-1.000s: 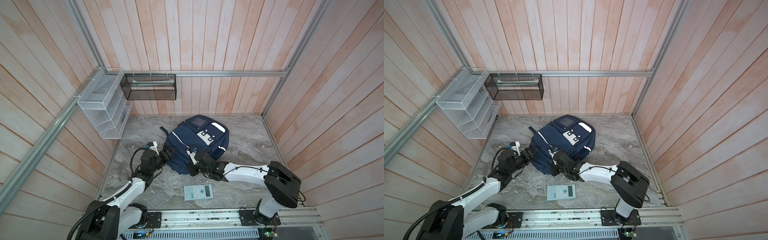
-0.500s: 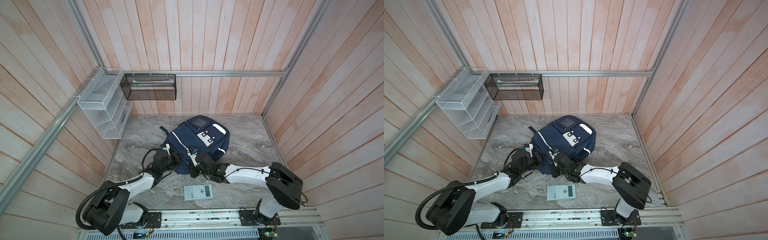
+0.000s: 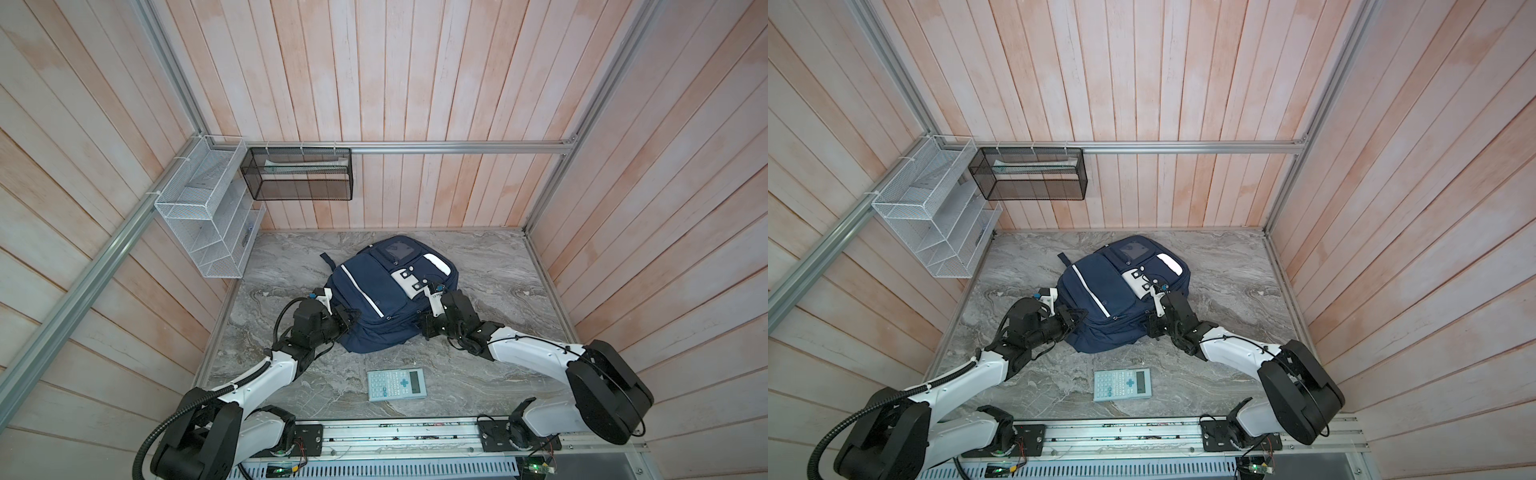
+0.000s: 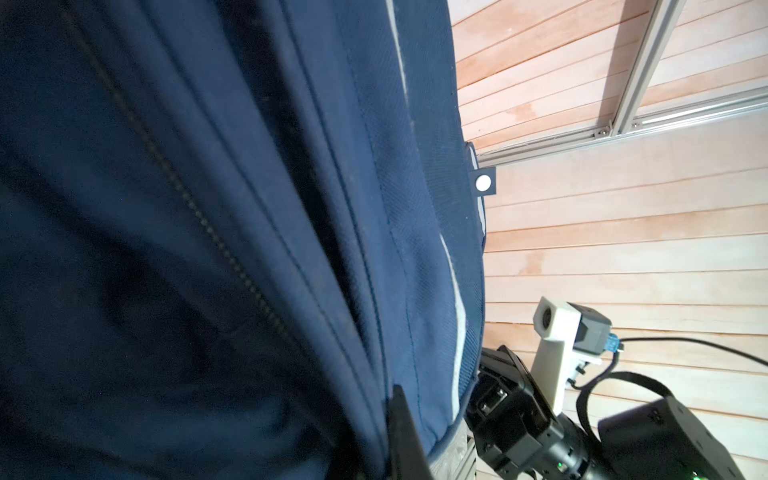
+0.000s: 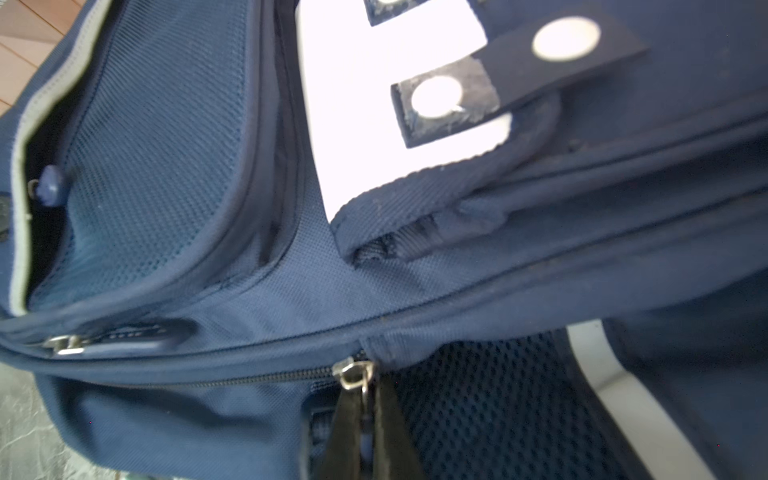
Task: Pack the student bag
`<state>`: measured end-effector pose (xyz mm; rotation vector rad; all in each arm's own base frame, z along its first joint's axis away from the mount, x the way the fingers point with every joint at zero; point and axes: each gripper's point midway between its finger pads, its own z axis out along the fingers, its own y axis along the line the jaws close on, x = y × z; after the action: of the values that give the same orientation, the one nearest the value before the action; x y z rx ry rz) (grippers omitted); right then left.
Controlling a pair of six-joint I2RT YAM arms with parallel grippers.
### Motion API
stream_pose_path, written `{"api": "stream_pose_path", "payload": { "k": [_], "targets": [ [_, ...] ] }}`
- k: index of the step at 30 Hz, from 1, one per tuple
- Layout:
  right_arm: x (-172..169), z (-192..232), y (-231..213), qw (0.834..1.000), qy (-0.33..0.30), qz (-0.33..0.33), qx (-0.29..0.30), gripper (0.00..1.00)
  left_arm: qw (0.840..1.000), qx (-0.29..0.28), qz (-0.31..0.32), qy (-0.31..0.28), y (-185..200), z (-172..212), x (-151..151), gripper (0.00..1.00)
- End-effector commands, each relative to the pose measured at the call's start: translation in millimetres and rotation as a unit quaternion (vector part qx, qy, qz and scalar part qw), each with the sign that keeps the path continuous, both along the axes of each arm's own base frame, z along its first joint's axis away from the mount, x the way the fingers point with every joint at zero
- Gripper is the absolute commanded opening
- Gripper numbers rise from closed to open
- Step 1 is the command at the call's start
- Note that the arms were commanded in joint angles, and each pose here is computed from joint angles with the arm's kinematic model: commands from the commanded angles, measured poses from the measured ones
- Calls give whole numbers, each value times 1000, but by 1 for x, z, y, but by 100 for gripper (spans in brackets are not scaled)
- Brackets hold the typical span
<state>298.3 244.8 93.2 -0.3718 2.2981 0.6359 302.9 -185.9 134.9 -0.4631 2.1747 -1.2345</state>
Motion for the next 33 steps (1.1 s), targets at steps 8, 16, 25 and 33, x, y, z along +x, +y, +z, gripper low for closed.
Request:
{"api": "stream_pose_path", "payload": {
  "k": [8,16,25,33],
  "targets": [
    [-21,-25,-64,991,32,-80,-105,0,995,64,55,-52,33,11,47,0],
    [-39,-14,-56,988,6,-69,-139,23,991,92,51,-85,41,27,74,28],
    [-29,48,-45,990,-88,-45,-95,55,985,113,55,-122,46,48,40,62],
    [22,102,-6,964,-229,64,-115,75,974,146,-6,-171,5,62,6,100]
  ]
}}
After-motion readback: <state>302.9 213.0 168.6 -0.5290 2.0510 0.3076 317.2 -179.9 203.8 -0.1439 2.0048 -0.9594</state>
